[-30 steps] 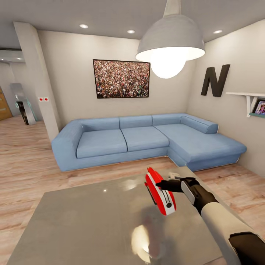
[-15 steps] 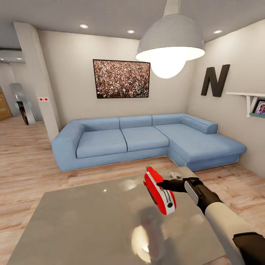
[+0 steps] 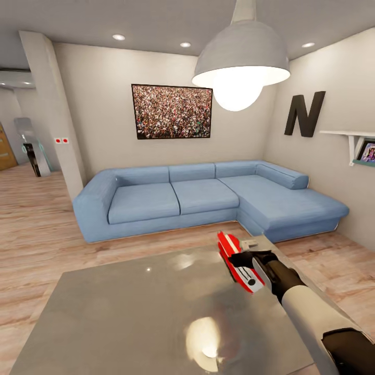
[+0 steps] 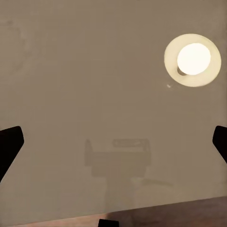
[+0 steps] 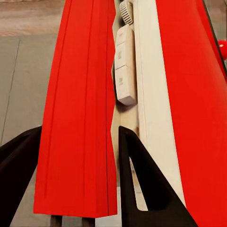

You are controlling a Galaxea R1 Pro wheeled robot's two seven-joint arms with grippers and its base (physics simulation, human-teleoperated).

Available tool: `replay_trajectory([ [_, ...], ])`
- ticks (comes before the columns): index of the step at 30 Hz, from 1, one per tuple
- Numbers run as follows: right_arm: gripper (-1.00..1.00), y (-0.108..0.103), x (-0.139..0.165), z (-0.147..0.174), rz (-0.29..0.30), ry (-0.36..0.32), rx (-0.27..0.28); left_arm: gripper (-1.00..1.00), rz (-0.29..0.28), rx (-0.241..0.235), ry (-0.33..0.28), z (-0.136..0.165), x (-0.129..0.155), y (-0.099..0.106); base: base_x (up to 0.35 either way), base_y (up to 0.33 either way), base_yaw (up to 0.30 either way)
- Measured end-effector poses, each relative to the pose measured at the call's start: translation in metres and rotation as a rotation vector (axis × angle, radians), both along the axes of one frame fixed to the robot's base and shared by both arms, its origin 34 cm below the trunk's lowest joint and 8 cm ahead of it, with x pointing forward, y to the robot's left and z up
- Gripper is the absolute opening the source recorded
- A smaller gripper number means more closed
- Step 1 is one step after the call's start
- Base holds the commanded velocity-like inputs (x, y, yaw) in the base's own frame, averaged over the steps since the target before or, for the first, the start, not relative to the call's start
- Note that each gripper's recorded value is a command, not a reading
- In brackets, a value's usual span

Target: Turn on the radio receiver that's on the table in the living room.

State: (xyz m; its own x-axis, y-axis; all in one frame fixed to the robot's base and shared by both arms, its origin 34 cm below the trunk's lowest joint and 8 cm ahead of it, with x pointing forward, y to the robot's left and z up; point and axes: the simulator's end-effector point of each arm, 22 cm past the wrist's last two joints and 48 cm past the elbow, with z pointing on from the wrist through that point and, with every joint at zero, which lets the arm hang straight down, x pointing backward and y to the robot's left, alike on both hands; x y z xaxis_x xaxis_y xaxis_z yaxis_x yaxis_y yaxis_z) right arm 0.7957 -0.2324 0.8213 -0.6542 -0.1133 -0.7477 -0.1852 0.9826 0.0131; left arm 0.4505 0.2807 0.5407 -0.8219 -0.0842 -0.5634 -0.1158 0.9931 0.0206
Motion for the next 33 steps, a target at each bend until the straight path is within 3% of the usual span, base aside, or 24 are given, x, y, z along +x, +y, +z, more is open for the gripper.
replay_trajectory([
  [1, -1.00, 0.001, 0.002, 0.002, -0.002, -0.012, -0.017, 1.00, 0.000, 0.000, 0.000, 0.000, 0.000, 0.000, 0.000, 0.000, 0.000],
  [4, -1.00, 0.007, 0.015, 0.022, -0.033, -0.093, -0.155, 1.00, 0.000, 0.000, 0.000, 0.000, 0.000, 0.000, 0.000, 0.000, 0.000],
  [6, -1.00, 0.010, 0.018, 0.030, -0.066, -0.130, -0.219, 1.00, 0.000, 0.000, 0.000, 0.000, 0.000, 0.000, 0.000, 0.000, 0.000],
  [12, -1.00, 0.024, 0.028, 0.064, -0.139, -0.275, -0.360, 1.00, 0.000, 0.000, 0.000, 0.000, 0.000, 0.000, 0.000, 0.000, 0.000],
  [19, -1.00, 0.028, 0.022, 0.104, -0.228, -0.441, -0.601, 1.00, 0.000, 0.000, 0.000, 0.000, 0.000, 0.000, 0.000, 0.000, 0.000],
  [22, -1.00, 0.030, 0.013, 0.131, -0.278, -0.554, -0.735, 1.00, 0.000, 0.000, 0.000, 0.000, 0.000, 0.000, 0.000, 0.000, 0.000],
  [28, -1.00, 0.036, 0.006, 0.142, -0.298, -0.619, -0.800, 1.00, 0.000, 0.000, 0.000, 0.000, 0.000, 0.000, 0.000, 0.000, 0.000],
  [33, -1.00, 0.046, 0.002, 0.141, -0.266, -0.648, -0.839, 1.00, 0.000, 0.000, 0.000, 0.000, 0.000, 0.000, 0.000, 0.000, 0.000],
])
